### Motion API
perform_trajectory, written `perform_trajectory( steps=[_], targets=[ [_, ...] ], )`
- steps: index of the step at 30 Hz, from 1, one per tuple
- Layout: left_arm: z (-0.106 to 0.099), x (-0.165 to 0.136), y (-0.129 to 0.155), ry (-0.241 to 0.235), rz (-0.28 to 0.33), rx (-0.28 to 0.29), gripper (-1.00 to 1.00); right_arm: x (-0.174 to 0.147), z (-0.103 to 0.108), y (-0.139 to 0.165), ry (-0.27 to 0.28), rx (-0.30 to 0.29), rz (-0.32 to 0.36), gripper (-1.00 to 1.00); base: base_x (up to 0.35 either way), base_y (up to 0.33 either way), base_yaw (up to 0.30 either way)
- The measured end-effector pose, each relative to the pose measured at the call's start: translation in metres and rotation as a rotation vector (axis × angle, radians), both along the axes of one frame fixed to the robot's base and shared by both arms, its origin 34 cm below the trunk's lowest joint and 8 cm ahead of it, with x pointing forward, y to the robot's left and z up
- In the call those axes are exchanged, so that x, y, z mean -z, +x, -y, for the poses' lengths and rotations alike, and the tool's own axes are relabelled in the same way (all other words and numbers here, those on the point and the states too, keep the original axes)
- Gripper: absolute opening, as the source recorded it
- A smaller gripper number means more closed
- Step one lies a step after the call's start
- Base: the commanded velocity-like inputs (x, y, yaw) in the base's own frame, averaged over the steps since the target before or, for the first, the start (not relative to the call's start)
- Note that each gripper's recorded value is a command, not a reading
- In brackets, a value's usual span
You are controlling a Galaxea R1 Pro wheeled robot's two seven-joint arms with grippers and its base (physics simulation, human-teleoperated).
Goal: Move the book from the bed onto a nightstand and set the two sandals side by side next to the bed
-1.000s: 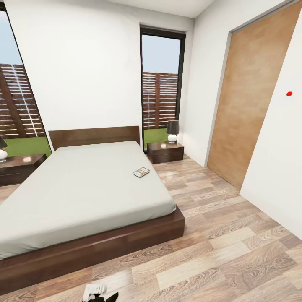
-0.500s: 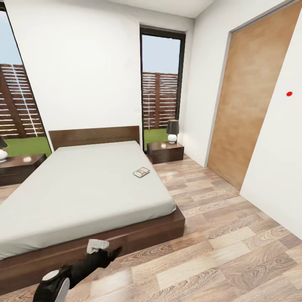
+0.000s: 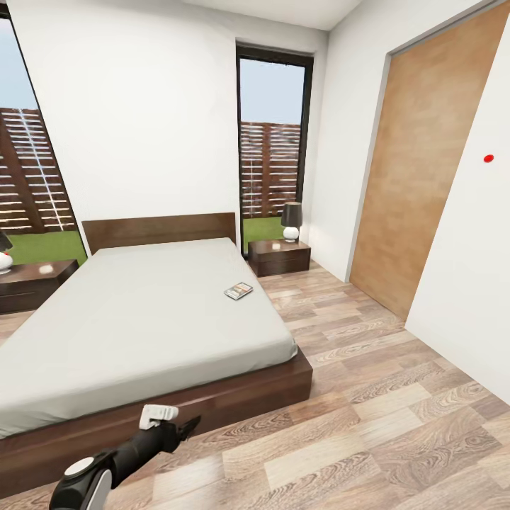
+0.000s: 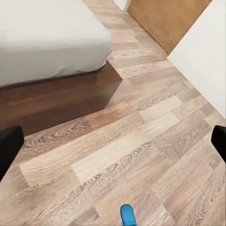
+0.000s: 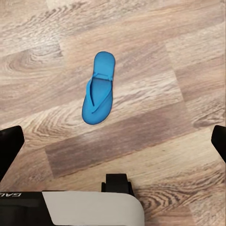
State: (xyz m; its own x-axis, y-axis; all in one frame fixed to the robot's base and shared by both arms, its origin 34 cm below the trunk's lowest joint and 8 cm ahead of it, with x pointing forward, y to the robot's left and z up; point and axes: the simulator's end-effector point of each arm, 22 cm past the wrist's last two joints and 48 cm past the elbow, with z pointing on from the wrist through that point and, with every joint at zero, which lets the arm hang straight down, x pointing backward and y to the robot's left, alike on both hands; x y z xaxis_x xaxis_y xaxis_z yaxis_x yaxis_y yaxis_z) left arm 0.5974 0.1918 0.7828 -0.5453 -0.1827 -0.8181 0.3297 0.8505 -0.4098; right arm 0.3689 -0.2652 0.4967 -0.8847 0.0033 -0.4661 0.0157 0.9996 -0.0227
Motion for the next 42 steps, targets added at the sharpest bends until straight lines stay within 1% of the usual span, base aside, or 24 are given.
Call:
perform_trajectory(
  steps=[2,4,5,6,9,10,11,12,13,14,16,17,20,23,24,26,27,29,31,32,33,36,40,42],
  targets=[
    [-0.003,0.0,0.001,-0.001,0.001,-0.008,1.0,-0.005,0.0,0.01,0.0,0.0,0.006,1.0,0.0,0.0,0.0],
    [-0.005,0.0,0.001,-0.001,0.001,-0.012,1.0,-0.01,0.0,0.017,0.0,0.0,-0.007,1.0,0.0,0.0,0.0],
    [-0.005,-0.001,0.001,-0.002,0.001,-0.014,1.0,-0.018,0.0,0.027,0.0,0.0,-0.026,1.0,0.0,0.0,0.0],
    [-0.005,0.0,0.001,-0.003,0.001,-0.015,1.0,-0.024,0.0,0.036,0.0,0.001,-0.028,1.0,0.0,0.0,0.0],
    [-0.005,0.0,0.001,-0.004,0.0,-0.015,1.0,-0.034,-0.001,0.048,0.001,0.002,-0.024,1.0,0.0,0.0,0.0],
    [-0.004,0.0,0.001,-0.005,0.0,-0.015,1.0,-0.048,-0.001,0.07,0.0,0.002,0.003,1.0,0.0,0.0,0.0],
    [-0.004,0.0,0.001,-0.006,0.0,-0.015,1.0,-0.054,-0.001,0.081,0.0,0.002,0.018,1.0,0.0,0.0,0.0],
    [-0.004,0.0,0.001,-0.006,0.0,-0.014,1.0,-0.065,-0.001,0.102,0.001,0.003,0.045,1.0,0.0,0.0,0.0],
    [-0.004,0.0,0.001,-0.006,0.0,-0.014,1.0,-0.071,-0.001,0.113,0.002,0.003,0.06,1.0,0.0,0.0,0.0],
    [-0.003,0.0,0.001,-0.006,0.0,-0.013,1.0,-0.081,-0.002,0.131,0.003,0.004,0.084,1.0,0.0,0.0,0.0],
    [-0.003,0.0,0.001,-0.006,0.0,-0.013,1.0,-0.09,-0.002,0.149,0.004,0.004,0.107,1.0,0.0,0.0,0.0],
    [-0.003,0.0,0.001,-0.007,-0.001,-0.012,1.0,-0.098,-0.003,0.162,0.006,0.004,0.126,1.0,0.0,0.0,0.0],
    [-0.002,0.0,0.001,-0.007,0.0,-0.012,1.0,-0.112,-0.011,0.184,0.017,0.003,0.157,1.0,0.0,0.0,0.0],
    [-0.002,0.0,0.001,-0.007,0.0,-0.011,1.0,-0.121,-0.017,0.198,0.023,0.005,0.174,1.0,0.0,0.0,0.0],
    [-0.002,0.0,0.001,-0.007,0.0,-0.011,1.0,-0.13,-0.023,0.211,0.027,0.008,0.183,1.0,0.0,0.0,0.0],
    [-0.002,0.0,0.001,-0.007,0.0,-0.011,1.0,-0.147,-0.026,0.235,0.022,0.016,0.191,1.0,0.0,0.0,0.0],
    [-0.002,0.0,0.001,-0.007,0.0,-0.011,1.0,-0.151,-0.026,0.24,0.019,0.018,0.193,1.0,0.0,0.0,0.0],
    [-0.002,0.0,0.001,-0.007,0.0,-0.011,1.0,-0.159,-0.026,0.252,0.009,0.025,0.194,1.0,0.0,0.0,0.0],
    [-0.002,0.0,0.001,-0.007,-0.001,-0.011,1.0,-0.159,-0.024,0.254,-0.005,0.034,0.181,1.0,0.0,0.0,0.0],
    [-0.002,0.0,0.001,-0.007,-0.001,-0.011,1.0,-0.157,-0.024,0.254,-0.011,0.038,0.175,1.0,0.0,0.0,0.0],
    [-0.002,0.001,0.001,-0.008,-0.002,-0.011,1.0,-0.149,-0.022,0.249,-0.026,0.045,0.148,1.0,0.0,0.0,0.0],
    [-0.002,0.001,0.001,-0.009,-0.002,-0.011,1.0,-0.139,-0.021,0.242,-0.039,0.049,0.114,1.0,0.0,0.0,0.0],
    [-0.002,0.001,0.001,-0.009,-0.002,-0.011,1.0,-0.14,-0.02,0.246,-0.044,0.051,0.11,1.0,0.0,0.0,0.0],
    [-0.001,0.001,0.0,-0.009,-0.002,-0.011,1.0,-0.136,-0.02,0.245,-0.046,0.05,0.096,1.0,0.0,0.0,0.0]
  ],
)
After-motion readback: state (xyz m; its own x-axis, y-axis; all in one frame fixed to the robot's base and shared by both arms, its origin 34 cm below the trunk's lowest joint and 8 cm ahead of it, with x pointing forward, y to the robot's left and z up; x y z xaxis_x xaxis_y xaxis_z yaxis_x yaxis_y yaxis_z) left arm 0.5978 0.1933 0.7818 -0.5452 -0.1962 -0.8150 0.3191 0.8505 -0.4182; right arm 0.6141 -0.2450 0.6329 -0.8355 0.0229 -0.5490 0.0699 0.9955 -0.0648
